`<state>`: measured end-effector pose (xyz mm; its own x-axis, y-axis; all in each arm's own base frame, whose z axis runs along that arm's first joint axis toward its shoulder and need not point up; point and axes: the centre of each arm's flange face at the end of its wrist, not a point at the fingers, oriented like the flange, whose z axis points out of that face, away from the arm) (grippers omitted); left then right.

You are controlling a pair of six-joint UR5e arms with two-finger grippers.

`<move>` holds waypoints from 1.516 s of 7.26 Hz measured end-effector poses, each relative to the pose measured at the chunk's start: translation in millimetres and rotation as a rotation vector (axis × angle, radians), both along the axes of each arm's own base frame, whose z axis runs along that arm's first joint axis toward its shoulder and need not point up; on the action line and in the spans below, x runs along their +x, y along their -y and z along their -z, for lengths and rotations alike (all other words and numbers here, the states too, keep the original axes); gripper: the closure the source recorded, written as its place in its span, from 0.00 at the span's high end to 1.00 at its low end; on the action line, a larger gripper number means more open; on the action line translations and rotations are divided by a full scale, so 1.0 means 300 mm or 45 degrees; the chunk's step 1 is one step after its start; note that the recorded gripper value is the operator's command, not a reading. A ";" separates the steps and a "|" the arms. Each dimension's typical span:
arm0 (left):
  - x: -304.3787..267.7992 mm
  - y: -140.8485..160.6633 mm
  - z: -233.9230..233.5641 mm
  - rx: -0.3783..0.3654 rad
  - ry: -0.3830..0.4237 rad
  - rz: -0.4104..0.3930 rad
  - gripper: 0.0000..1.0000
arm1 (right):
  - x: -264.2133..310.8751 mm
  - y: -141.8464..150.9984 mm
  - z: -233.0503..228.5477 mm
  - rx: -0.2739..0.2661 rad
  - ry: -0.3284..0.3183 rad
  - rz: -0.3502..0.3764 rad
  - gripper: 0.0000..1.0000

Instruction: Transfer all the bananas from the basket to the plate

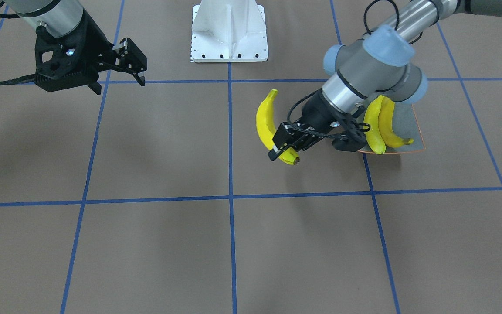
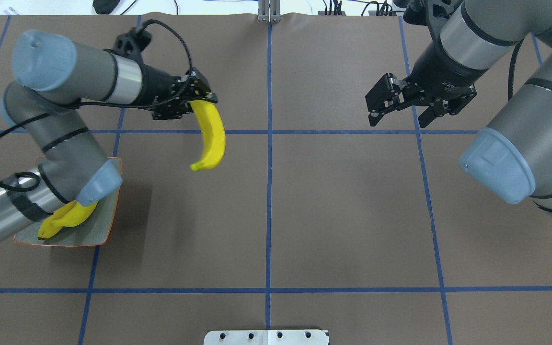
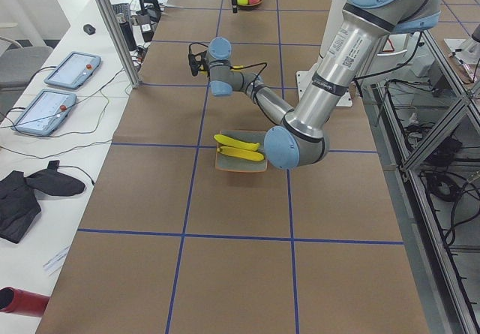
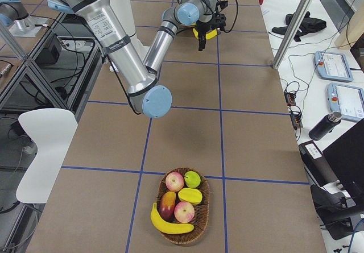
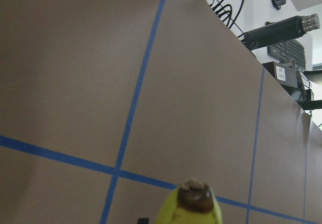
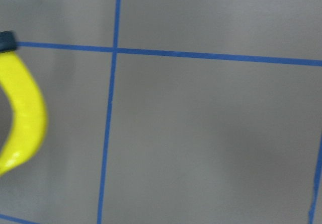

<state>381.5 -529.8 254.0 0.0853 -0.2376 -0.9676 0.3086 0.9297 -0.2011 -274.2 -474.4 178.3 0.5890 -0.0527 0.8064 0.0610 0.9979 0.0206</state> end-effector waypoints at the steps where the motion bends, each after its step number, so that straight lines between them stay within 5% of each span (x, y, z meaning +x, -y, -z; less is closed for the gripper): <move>1: -0.127 -0.003 -0.089 -0.011 0.031 -0.024 0.00 | 0.001 0.011 -0.027 -0.012 -0.016 -0.006 1.00; 3: -0.226 -0.033 -0.178 -0.025 0.117 -0.073 0.00 | -0.009 0.025 -0.069 -0.024 -0.051 -0.017 1.00; 8: -0.279 -0.178 -0.289 0.115 0.573 -0.265 0.00 | -0.035 0.039 -0.116 -0.024 -0.111 -0.034 1.00; 11: -0.223 -0.224 -0.358 0.130 0.641 -0.316 0.00 | -0.049 0.047 -0.131 -0.020 -0.134 -0.040 0.99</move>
